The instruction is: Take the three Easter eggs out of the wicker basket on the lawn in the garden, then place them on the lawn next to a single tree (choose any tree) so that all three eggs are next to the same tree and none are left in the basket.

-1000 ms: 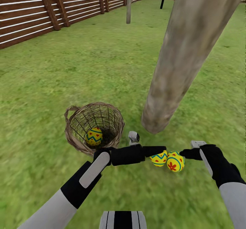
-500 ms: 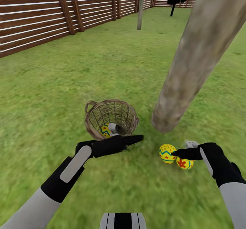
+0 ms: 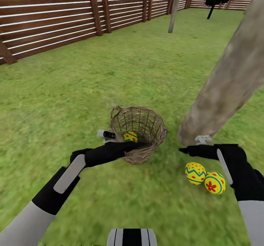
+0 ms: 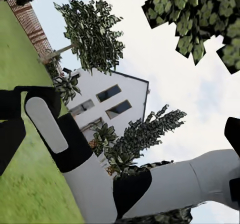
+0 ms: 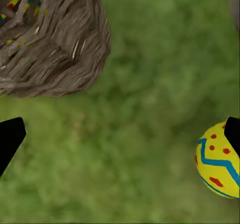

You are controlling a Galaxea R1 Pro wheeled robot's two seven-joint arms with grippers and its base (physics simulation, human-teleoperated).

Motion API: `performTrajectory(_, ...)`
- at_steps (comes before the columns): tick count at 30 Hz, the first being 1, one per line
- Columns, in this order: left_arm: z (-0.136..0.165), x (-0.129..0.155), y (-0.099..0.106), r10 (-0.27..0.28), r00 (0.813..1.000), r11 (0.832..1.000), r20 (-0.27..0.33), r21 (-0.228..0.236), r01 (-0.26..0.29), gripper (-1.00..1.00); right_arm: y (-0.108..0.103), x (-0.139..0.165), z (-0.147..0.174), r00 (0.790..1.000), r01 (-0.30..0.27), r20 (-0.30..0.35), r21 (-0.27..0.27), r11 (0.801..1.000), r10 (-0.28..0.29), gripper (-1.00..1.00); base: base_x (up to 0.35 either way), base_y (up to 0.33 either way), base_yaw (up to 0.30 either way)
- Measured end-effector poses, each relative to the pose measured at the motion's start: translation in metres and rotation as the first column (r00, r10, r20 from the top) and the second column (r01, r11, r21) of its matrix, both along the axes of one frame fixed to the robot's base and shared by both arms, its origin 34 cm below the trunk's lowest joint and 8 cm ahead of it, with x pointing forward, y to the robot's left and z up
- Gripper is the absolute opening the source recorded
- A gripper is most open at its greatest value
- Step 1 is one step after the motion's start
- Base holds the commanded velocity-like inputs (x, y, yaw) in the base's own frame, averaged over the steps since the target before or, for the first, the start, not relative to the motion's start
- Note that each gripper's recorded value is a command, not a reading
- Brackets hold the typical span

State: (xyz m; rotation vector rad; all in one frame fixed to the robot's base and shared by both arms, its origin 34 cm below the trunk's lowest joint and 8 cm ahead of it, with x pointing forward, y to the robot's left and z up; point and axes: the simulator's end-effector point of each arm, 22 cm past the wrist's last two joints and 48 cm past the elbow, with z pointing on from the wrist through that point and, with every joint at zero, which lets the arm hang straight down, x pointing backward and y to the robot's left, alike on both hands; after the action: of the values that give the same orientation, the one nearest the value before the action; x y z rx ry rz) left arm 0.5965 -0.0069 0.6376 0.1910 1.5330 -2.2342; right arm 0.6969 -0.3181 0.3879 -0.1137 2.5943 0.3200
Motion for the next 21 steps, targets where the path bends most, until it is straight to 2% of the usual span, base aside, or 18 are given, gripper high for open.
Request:
performTrajectory(4, -0.004, 0.001, 0.008, 0.003, 1.0, 1.0, 0.002, 0.011, -0.003, 1.0, 0.023, 0.005, 0.025, 0.998, -0.028, 0.065, 0.08, 0.996, 0.023, 1.0, 0.0, 0.0, 0.3)
performTrajectory(5, -0.001, -0.001, 0.01, 0.0, 1.0, 1.0, 0.007, 0.004, 0.0, 1.0, 0.028, 0.005, 0.031, 0.997, -0.033, 0.076, 0.104, 0.994, 0.025, 1.0, 0.0, 0.0, 0.3)
performTrajectory(6, 0.007, -0.004, 0.012, -0.011, 1.0, 1.0, 0.018, -0.023, 0.012, 1.0, 0.035, 0.005, 0.037, 0.996, -0.038, 0.085, 0.137, 0.99, 0.027, 1.0, 0.0, 0.0, 0.3)
performTrajectory(11, 0.022, -0.01, 0.015, -0.021, 0.999, 0.999, 0.045, -0.049, 0.023, 1.0, 0.041, 0.004, 0.051, 0.994, -0.05, 0.106, 0.156, 0.987, 0.033, 1.0, 0.0, 0.0, 0.3)
performTrajectory(13, 0.027, -0.012, 0.015, -0.022, 0.998, 0.998, 0.055, -0.052, 0.025, 1.0, 0.047, 0.005, 0.059, 0.992, -0.055, 0.118, 0.181, 0.982, 0.033, 1.0, 0.0, 0.0, 0.3)
performTrajectory(16, 0.034, -0.014, 0.015, -0.023, 0.997, 0.998, 0.069, -0.052, 0.027, 1.0, 0.056, 0.007, 0.074, 0.99, -0.06, 0.14, 0.242, 0.968, 0.027, 1.0, 0.0, 0.0, 0.3)
performTrajectory(18, 0.039, -0.016, 0.015, -0.023, 0.997, 0.998, 0.079, -0.053, 0.027, 1.0, 0.066, 0.008, 0.091, 0.987, -0.069, 0.162, 0.317, 0.946, 0.017, 1.0, 0.0, 0.0, 0.3)
performTrajectory(21, 0.046, -0.018, 0.016, -0.022, 0.996, 0.998, 0.092, -0.053, 0.027, 1.0, 0.071, 0.009, 0.104, 0.984, -0.076, 0.18, 0.353, 0.933, 0.012, 1.0, 0.0, 0.0, 0.3)
